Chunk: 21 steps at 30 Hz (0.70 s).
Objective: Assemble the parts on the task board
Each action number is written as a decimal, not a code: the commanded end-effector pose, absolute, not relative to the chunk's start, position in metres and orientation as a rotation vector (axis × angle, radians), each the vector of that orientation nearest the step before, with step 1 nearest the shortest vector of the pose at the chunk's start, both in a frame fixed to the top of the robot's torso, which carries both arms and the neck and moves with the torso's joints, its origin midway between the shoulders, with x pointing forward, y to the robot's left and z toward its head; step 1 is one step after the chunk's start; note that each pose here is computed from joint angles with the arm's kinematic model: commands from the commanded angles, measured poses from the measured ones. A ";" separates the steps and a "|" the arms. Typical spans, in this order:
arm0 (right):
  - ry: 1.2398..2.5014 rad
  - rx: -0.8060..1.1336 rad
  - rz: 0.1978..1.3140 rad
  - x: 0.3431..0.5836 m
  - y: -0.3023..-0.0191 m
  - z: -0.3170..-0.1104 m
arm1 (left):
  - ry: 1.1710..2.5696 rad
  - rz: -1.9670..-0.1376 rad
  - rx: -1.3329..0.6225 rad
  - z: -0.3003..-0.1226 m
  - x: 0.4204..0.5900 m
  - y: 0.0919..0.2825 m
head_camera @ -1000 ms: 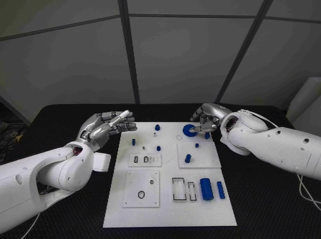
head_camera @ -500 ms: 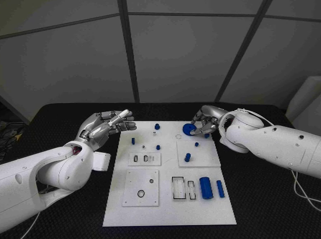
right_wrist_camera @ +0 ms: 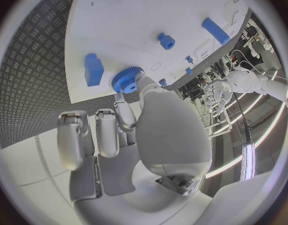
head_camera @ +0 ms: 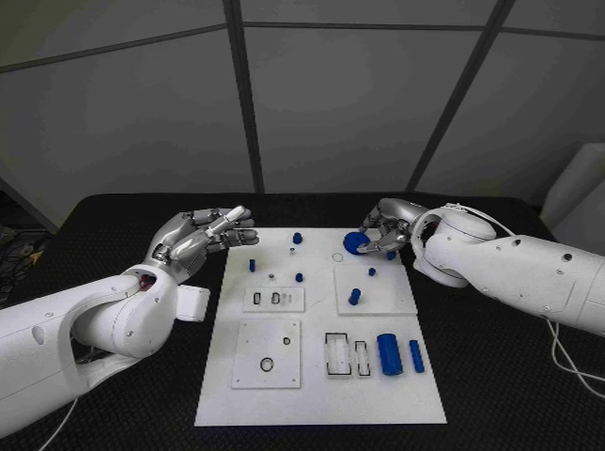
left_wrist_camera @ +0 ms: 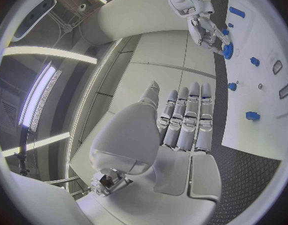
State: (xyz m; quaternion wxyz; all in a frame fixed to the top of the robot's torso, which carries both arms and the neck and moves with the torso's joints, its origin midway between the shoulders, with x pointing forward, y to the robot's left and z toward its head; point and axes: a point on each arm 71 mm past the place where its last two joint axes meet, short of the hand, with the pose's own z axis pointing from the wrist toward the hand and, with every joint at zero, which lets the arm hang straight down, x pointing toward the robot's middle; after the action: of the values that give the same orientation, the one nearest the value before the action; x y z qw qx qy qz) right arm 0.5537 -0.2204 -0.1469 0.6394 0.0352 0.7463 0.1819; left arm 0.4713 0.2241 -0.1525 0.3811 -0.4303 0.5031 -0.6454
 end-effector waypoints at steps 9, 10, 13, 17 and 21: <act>1.620 0.076 0.430 0.552 -0.217 -0.141 | 1.287 -1.665 -1.089 -0.151 0.472 0.222; 1.615 0.074 0.433 0.552 -0.217 -0.141 | 1.287 -1.665 -1.089 -0.152 0.472 0.222; 1.604 0.067 0.441 0.551 -0.215 -0.140 | 1.288 -1.665 -1.090 -0.152 0.472 0.222; 1.604 0.063 0.442 0.550 -0.214 -0.140 | 1.289 -1.664 -1.090 -0.152 0.472 0.223; 1.616 0.057 0.438 0.550 -0.214 -0.141 | 1.289 -1.663 -1.091 -0.152 0.472 0.223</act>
State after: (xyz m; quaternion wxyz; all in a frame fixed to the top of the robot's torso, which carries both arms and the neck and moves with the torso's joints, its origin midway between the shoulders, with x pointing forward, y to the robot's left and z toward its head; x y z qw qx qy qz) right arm 0.5504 -0.2152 -0.1431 0.6628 0.0322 0.7232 0.1918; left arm 0.4722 0.2242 -0.1531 0.3805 -0.4307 0.5037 -0.6449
